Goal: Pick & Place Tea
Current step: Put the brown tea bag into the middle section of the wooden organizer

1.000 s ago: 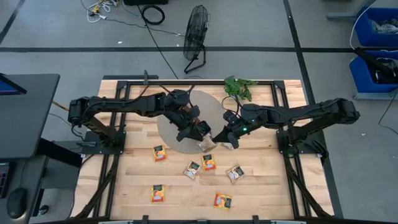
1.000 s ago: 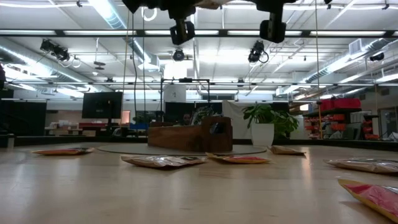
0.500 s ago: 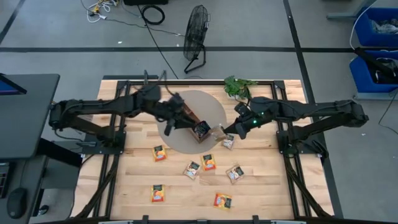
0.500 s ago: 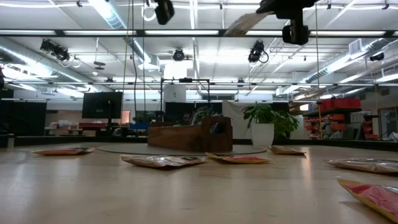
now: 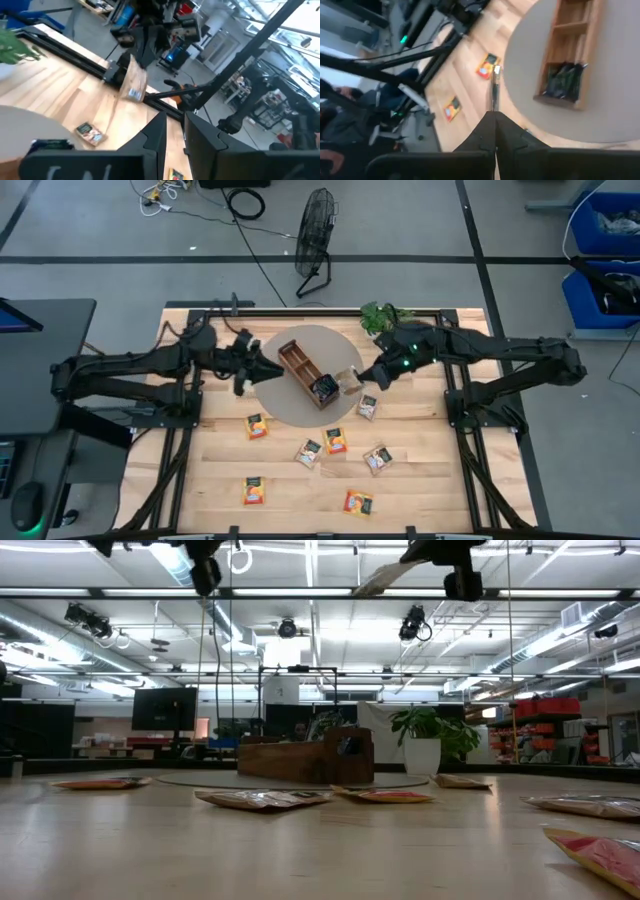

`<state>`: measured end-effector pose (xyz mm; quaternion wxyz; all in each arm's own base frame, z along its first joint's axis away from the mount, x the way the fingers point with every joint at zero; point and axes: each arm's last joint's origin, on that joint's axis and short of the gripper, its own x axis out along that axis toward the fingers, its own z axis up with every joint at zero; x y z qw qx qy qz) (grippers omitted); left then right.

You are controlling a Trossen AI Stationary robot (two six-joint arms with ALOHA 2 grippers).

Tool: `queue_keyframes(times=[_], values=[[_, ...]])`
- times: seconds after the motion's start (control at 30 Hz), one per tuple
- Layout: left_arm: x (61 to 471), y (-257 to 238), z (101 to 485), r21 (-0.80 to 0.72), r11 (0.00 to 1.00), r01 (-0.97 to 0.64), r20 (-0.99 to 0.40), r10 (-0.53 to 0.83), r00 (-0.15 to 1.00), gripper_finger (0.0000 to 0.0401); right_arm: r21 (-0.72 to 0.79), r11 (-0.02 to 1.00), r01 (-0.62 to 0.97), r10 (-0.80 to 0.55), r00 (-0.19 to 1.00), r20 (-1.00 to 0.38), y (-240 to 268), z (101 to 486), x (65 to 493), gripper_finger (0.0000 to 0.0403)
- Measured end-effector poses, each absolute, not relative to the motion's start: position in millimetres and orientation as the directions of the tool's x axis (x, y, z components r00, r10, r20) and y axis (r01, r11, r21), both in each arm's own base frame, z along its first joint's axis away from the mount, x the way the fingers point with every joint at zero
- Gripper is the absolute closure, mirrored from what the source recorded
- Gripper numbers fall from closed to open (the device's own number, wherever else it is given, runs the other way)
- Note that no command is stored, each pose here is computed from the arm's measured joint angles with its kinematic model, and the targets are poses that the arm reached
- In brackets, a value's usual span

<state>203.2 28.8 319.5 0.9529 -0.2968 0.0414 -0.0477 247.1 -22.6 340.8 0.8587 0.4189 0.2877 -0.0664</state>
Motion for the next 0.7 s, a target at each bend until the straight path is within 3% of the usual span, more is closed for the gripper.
queue_keyframes(times=[0.33,0.7], values=[[153,31,328,-0.492,0.87,0.028,-0.076,-0.075,0.994,0.033,0.566,0.672,0.477,0.072,0.719,-0.692,-64,362,304,0.0403],[107,26,339,-0.444,0.896,0.009,-0.004,-0.013,1.0,0.033,0.563,0.669,0.485,0.133,0.667,-0.733,-108,339,372,0.0403]])
